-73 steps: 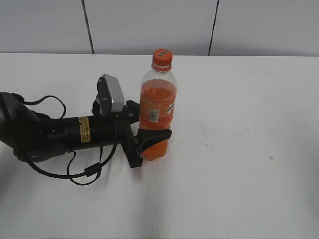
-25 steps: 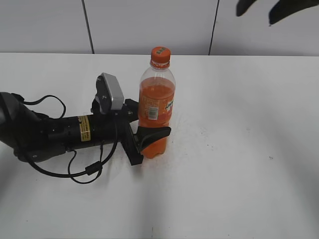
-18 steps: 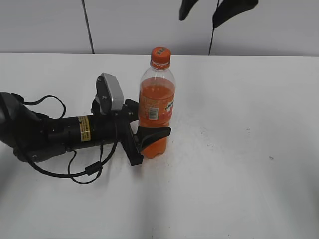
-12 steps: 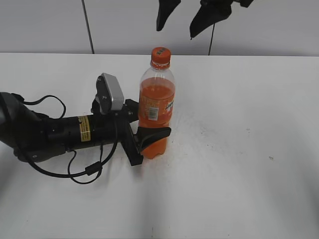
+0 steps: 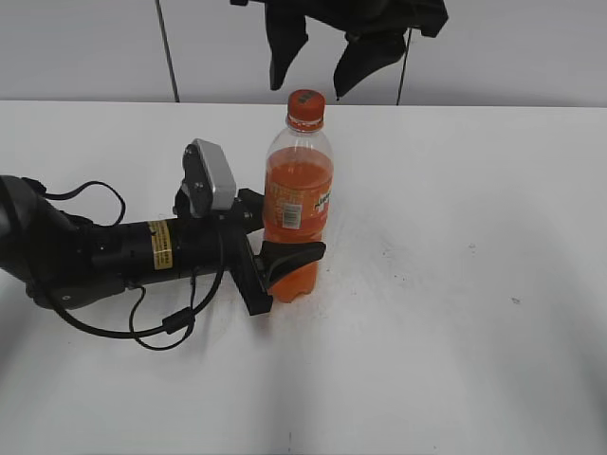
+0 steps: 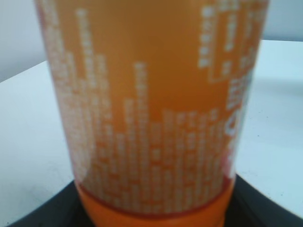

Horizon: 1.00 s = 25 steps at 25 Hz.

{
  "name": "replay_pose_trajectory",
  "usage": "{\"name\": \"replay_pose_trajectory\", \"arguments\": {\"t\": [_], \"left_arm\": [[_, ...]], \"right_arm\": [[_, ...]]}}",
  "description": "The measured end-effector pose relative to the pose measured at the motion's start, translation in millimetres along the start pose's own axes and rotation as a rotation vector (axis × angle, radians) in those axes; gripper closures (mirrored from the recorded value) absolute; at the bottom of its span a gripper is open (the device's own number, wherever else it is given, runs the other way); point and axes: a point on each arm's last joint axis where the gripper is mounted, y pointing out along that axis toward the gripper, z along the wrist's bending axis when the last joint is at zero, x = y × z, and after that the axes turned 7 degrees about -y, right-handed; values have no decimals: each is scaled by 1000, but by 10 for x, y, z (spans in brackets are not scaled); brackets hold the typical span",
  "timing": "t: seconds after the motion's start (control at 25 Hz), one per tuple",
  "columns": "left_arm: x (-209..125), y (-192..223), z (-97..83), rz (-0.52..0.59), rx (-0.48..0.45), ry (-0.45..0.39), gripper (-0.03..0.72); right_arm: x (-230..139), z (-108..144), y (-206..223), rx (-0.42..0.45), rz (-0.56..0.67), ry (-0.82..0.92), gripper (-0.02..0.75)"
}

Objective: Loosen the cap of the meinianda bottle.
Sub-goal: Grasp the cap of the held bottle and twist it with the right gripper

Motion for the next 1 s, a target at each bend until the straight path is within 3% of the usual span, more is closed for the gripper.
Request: {"name": "replay_pose_trajectory", "arguments": {"t": [1.0], "left_arm": [[0,0,4,-1,5,-2,291]], "right_arm": [[3,3,175,-3,39,-29,279]]}}
